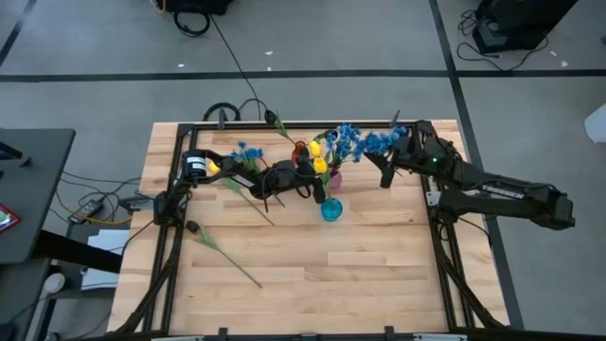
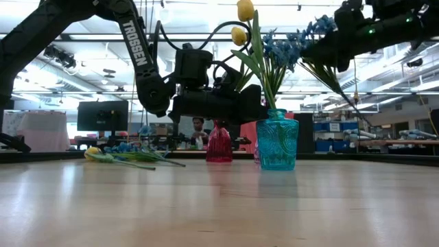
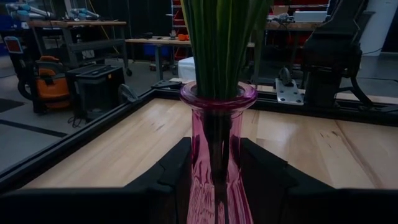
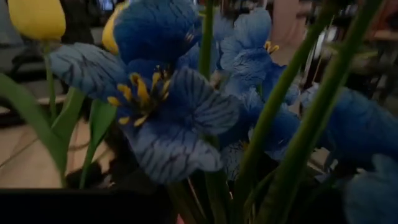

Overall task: Sort flowers into vase by color
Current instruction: Put the blue flowers into the pink vase

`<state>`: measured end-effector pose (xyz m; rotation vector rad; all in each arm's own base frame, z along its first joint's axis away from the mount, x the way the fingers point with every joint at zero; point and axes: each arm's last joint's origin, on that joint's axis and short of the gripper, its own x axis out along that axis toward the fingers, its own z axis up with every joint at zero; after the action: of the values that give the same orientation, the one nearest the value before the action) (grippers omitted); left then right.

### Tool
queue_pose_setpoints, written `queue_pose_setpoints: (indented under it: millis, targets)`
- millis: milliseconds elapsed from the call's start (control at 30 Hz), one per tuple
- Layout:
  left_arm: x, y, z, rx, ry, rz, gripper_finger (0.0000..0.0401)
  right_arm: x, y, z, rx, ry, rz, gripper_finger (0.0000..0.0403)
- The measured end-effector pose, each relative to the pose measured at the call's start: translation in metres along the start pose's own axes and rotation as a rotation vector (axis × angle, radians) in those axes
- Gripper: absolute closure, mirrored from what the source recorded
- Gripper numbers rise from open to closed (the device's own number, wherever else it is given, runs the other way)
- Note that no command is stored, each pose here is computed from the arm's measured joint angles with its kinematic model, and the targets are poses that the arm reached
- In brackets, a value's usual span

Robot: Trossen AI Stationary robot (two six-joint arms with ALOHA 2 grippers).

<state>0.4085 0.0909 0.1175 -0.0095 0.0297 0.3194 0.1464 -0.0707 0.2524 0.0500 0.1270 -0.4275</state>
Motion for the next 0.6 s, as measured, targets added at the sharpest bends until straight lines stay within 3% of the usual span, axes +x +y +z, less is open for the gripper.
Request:
queue_pose_setpoints:
  millis: [400, 600]
  targets:
    - [0.0, 0.003, 0.0, 0.001, 0.005, 0.005, 0.0279, -0.008, 0.003, -0.016, 0.092, 0.237, 0.041, 0.0215]
    - [0.0, 0.004, 0.0, 0.002, 0.011, -0.002, 0.0279, -0.022, 0.003, 0.008, 0.079, 0.258, 0.037, 0.0215]
